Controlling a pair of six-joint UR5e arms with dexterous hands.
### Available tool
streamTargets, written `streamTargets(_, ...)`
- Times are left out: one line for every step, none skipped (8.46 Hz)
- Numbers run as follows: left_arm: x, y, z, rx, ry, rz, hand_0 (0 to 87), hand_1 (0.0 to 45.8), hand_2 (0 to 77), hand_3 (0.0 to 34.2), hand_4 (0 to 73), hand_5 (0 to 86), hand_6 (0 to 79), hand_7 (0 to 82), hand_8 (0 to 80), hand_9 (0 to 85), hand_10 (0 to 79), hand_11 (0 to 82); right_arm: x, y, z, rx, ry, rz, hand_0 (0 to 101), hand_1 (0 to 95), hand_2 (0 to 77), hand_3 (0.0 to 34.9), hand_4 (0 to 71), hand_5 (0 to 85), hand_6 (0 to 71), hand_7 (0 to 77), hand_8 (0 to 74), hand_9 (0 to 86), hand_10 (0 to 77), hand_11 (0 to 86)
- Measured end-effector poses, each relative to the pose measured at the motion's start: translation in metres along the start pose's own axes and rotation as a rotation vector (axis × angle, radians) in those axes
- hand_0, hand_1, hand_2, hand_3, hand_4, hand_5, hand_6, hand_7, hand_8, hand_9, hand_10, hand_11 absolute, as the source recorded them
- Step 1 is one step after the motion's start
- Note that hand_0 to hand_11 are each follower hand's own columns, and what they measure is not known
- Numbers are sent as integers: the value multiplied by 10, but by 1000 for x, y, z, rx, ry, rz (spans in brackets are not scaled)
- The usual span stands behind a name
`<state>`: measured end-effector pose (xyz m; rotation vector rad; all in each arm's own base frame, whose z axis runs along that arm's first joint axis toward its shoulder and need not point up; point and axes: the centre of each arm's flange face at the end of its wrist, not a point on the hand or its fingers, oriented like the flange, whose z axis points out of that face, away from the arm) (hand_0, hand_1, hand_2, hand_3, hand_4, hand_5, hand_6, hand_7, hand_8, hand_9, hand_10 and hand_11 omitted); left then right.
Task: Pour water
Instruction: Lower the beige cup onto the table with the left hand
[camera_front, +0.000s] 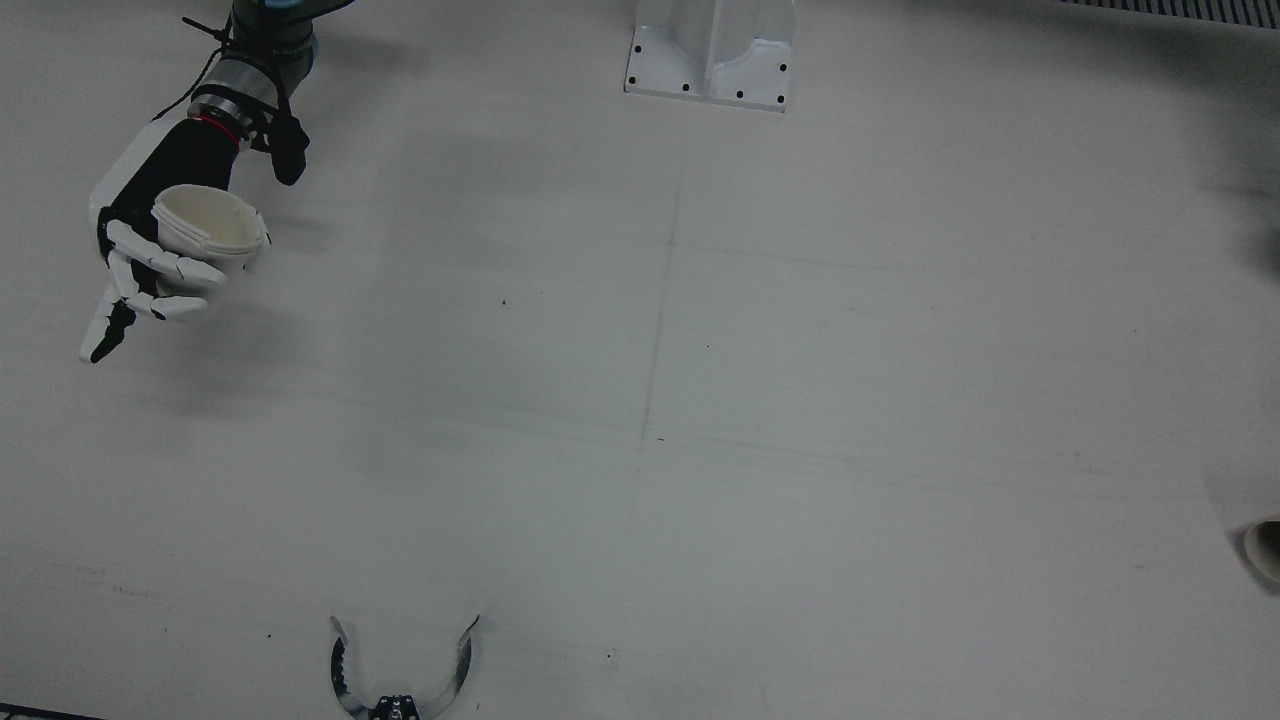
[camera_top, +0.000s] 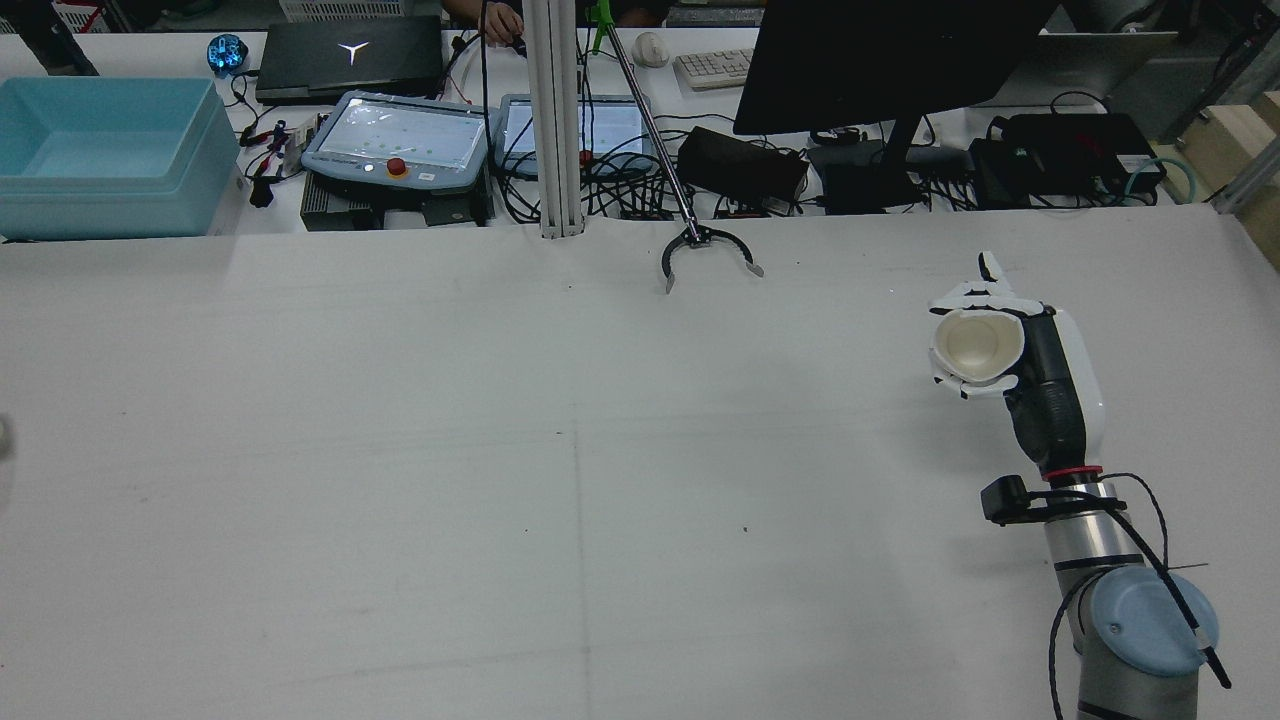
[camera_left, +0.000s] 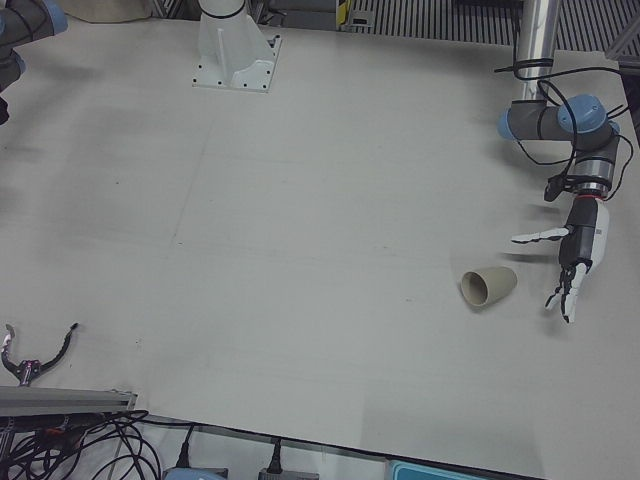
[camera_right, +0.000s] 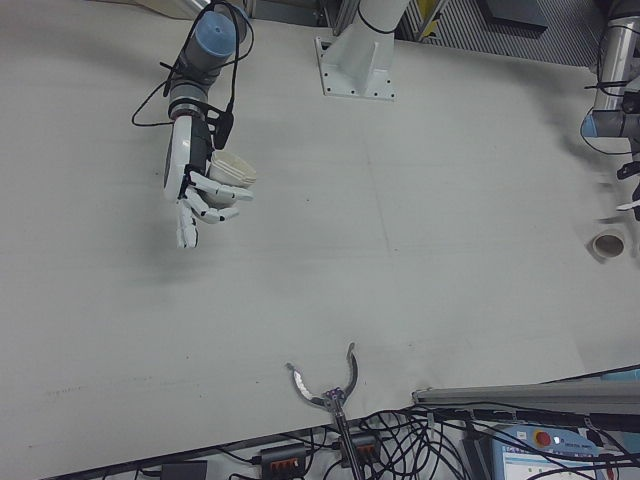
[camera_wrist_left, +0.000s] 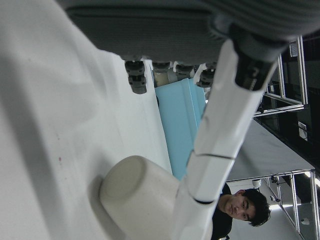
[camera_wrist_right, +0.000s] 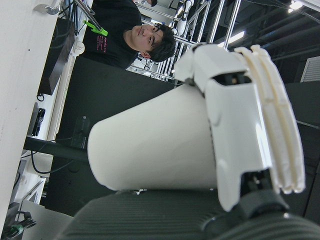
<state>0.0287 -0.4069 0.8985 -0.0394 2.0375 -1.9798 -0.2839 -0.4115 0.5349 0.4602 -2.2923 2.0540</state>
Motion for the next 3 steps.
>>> streamTargets(0,2,1,-10,2,1,800,360,11,0,142,0,27,11,27,11,65,153,0,1,0,-2,2,2,800,180,453,0,693,120,436,415,82,65,27,49)
streamTargets(1,19,8,-36,-2,3,800,360,11,0,142,0,27,11,27,11,65,153,-1,2,0,-3,5,4,799,180,453,0,698,120,436,415,82,71,22,54)
streamTargets(3,37,8,-57,-9,24,800,360,11,0,202,0,49,65,38,11,54,136,-1,-2,-2,-1,9,2,799,180,453,0,698,120,436,415,82,71,22,54)
